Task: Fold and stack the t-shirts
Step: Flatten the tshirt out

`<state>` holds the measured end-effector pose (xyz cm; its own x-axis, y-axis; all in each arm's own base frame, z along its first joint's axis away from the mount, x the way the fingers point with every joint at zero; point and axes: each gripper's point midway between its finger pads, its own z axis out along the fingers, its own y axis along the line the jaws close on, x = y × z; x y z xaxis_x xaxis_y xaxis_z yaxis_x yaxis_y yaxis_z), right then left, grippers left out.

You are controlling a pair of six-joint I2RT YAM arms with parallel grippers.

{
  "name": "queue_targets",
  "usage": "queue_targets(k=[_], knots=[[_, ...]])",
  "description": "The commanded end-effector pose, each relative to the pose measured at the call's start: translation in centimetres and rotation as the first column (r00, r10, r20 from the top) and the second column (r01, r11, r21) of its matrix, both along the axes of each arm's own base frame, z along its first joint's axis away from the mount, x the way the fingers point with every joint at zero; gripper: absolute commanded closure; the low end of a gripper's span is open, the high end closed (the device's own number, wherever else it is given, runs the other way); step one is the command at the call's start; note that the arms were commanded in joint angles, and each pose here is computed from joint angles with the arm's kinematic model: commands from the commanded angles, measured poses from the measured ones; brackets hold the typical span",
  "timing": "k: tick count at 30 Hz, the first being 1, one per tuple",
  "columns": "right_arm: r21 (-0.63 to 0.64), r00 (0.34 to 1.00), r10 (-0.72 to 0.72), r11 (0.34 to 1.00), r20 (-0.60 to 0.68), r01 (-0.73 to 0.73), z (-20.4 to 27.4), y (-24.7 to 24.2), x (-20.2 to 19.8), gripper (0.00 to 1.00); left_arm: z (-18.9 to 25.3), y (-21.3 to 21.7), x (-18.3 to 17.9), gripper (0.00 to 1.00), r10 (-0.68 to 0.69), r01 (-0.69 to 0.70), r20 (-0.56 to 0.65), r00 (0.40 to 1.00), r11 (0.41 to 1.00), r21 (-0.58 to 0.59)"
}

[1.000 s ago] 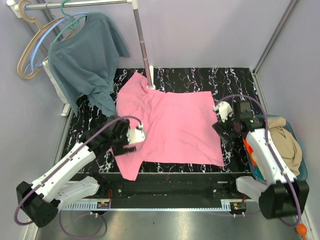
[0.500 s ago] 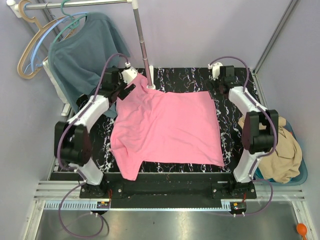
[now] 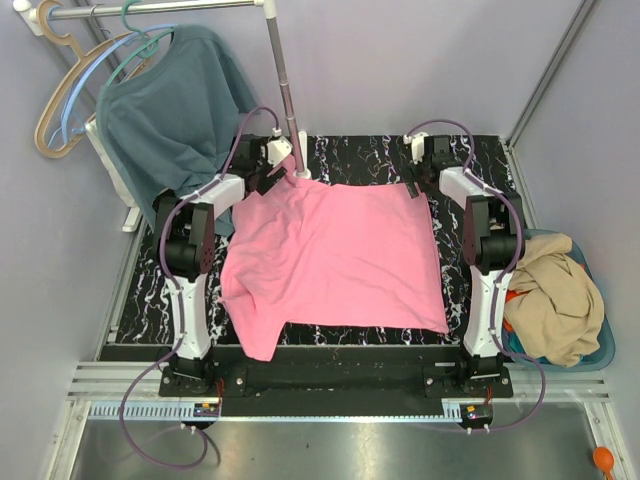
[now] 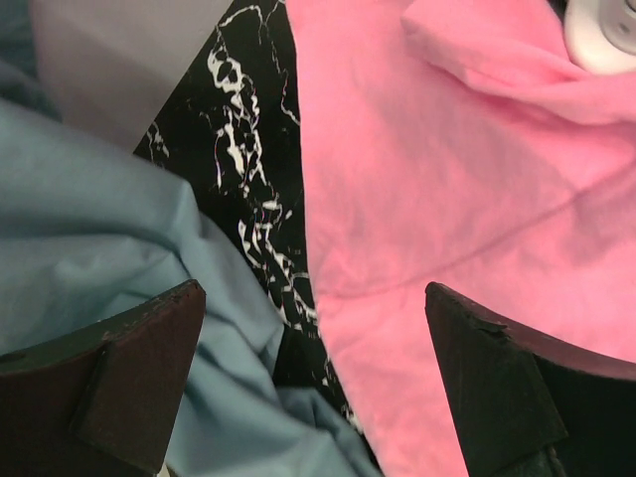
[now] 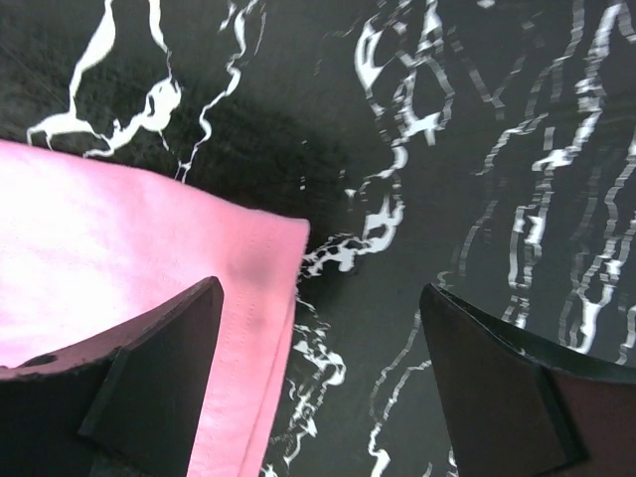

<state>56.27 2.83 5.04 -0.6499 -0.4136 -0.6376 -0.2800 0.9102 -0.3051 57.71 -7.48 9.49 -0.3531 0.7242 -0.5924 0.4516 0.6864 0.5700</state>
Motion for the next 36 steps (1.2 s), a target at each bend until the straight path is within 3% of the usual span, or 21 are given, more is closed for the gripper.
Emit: queue_targets(k=[1, 14, 26, 36], knots=[[0.001, 0.998, 0.025, 1.000, 0.055, -0.025, 0.9, 0.3, 1.7, 0.11, 1.4, -0.4, 2.2, 0.01, -0.030, 0.028, 0.065, 0.997, 0.999, 0.034], [-0.137, 1.000, 0.026, 0.990, 0.016, -0.023, -0.8, -1.9, -0.2, 0.13, -4.4, 1.7, -0.6, 0.01, -0.033, 0.043, -0.057, 0.998, 0.983, 0.179], [-0.259, 1.000, 0.005, 0.966, -0.003, -0.006, -0.6, -4.0, -2.3, 0.14, -5.8, 3.4, -3.6, 0.01, -0.028, 0.045, -0.067, 0.997, 0.964, 0.263], [-0.340, 1.000, -0.020, 0.940, 0.004, 0.020, -0.6, -5.5, -1.9, 0.14, -6.3, 4.1, -3.9, 0.01, -0.004, 0.025, -0.073, 0.997, 0.956, 0.292]])
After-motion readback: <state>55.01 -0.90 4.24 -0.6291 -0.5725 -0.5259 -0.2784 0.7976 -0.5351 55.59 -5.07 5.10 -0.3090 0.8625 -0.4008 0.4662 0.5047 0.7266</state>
